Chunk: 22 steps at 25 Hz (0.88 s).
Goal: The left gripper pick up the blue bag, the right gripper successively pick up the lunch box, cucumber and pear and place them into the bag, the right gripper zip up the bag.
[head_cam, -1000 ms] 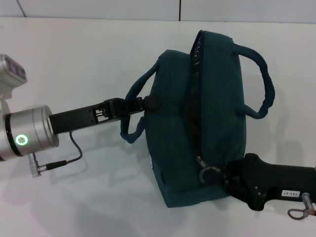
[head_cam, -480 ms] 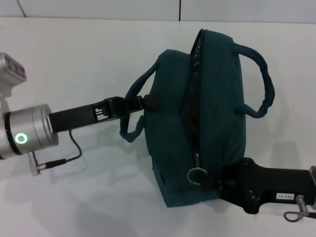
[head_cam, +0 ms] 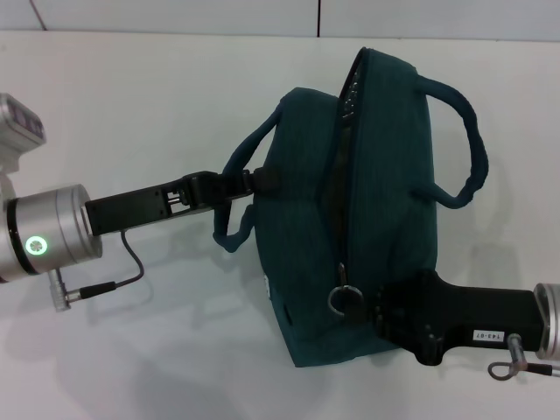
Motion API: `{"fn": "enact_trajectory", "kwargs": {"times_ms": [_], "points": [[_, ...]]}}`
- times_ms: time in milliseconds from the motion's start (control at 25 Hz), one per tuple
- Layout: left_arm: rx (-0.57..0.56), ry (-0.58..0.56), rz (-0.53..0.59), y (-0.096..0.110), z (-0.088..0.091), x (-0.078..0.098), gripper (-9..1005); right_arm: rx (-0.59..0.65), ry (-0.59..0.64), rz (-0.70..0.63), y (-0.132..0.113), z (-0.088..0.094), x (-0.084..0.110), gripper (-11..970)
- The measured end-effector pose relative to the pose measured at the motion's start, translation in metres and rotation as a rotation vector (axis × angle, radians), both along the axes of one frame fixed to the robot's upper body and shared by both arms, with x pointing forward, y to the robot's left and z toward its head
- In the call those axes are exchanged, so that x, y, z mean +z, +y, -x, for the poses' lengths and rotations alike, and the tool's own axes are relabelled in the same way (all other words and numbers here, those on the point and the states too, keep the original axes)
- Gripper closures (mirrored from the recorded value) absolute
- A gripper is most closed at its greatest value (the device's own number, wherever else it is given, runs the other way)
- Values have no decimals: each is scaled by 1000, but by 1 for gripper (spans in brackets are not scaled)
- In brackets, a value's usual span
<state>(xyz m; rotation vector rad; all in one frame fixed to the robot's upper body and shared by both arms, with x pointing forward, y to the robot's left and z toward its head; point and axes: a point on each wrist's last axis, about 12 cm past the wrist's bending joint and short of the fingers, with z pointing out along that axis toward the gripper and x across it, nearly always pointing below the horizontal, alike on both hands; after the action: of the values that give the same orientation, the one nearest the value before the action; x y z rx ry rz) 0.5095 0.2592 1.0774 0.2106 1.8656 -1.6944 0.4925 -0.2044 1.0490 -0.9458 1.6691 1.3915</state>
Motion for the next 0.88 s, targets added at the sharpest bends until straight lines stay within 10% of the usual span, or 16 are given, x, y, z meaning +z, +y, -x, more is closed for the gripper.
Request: {"fn": "enact_trajectory", "kwargs": {"times_ms": [880], "points": [[19,-19,0,2,-2,1,882,-83,-54,-70,-26,1,9,941]]}}
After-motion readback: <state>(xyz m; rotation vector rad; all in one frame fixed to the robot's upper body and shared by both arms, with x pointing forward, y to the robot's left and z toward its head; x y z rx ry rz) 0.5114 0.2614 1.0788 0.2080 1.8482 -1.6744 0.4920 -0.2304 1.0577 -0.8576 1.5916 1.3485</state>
